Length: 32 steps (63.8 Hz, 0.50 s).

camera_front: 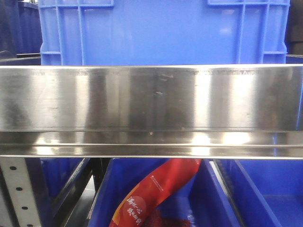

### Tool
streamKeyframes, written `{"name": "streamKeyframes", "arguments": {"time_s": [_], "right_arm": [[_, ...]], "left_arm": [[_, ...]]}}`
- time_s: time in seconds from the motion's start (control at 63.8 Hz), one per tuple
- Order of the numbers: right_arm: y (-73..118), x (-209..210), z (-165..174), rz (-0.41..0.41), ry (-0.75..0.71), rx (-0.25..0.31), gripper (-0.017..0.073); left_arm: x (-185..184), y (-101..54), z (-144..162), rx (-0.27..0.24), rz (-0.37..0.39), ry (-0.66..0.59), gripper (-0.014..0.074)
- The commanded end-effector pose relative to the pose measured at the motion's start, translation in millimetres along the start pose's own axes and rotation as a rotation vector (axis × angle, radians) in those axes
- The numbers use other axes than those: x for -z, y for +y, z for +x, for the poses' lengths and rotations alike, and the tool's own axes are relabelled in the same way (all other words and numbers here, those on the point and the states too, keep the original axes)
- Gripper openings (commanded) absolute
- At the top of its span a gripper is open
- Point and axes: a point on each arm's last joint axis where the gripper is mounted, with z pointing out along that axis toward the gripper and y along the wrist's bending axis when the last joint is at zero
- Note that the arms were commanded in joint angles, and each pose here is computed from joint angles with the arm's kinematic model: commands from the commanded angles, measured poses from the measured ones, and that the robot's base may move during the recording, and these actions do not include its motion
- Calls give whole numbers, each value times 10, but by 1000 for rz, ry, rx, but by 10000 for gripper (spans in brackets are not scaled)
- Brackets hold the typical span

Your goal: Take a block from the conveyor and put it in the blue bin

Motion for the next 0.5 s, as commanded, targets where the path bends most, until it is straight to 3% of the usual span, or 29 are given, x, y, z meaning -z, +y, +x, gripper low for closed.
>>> {"name": "streamKeyframes", "arguments": {"time_s": [0.0,0.486], "right_arm": [[-7,6,-19,10,-58,-4,-162],[-7,6,-23,10,-62,-4,-162]], "left_arm": [[6,4,-25,1,-5,-25,-111],[6,4,-25,1,-5,-25,-111]]}}
